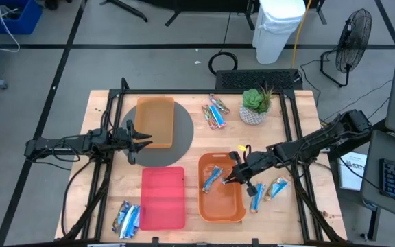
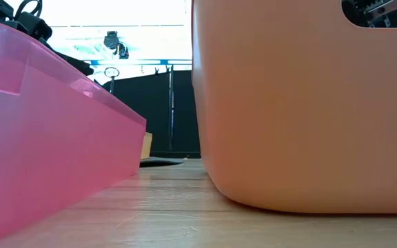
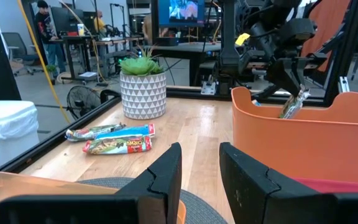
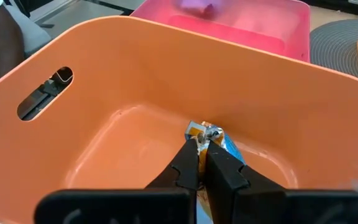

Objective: Pick and place Granola Bars by type
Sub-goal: Put the yellow granola bar into the orange bin

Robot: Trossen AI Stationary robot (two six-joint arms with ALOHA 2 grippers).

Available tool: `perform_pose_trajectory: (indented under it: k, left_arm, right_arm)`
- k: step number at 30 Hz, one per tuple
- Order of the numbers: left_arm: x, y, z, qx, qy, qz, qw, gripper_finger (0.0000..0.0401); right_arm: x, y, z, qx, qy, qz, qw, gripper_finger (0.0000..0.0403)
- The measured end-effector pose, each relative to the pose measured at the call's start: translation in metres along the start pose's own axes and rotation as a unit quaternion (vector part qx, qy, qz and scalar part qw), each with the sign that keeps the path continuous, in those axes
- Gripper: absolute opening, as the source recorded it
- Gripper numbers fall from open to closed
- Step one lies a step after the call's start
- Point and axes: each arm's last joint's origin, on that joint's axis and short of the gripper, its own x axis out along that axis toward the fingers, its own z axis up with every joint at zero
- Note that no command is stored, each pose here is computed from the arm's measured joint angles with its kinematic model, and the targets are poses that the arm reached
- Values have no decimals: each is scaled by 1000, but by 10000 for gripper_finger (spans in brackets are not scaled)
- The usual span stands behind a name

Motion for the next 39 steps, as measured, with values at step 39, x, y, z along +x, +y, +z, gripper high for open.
perform_pose_trajectory:
  k: [39]
  left_arm:
    - [0,0,0,0,0,0,1000,113]
  right_arm:
    - [-25,26,9,17,-13,115,993,149]
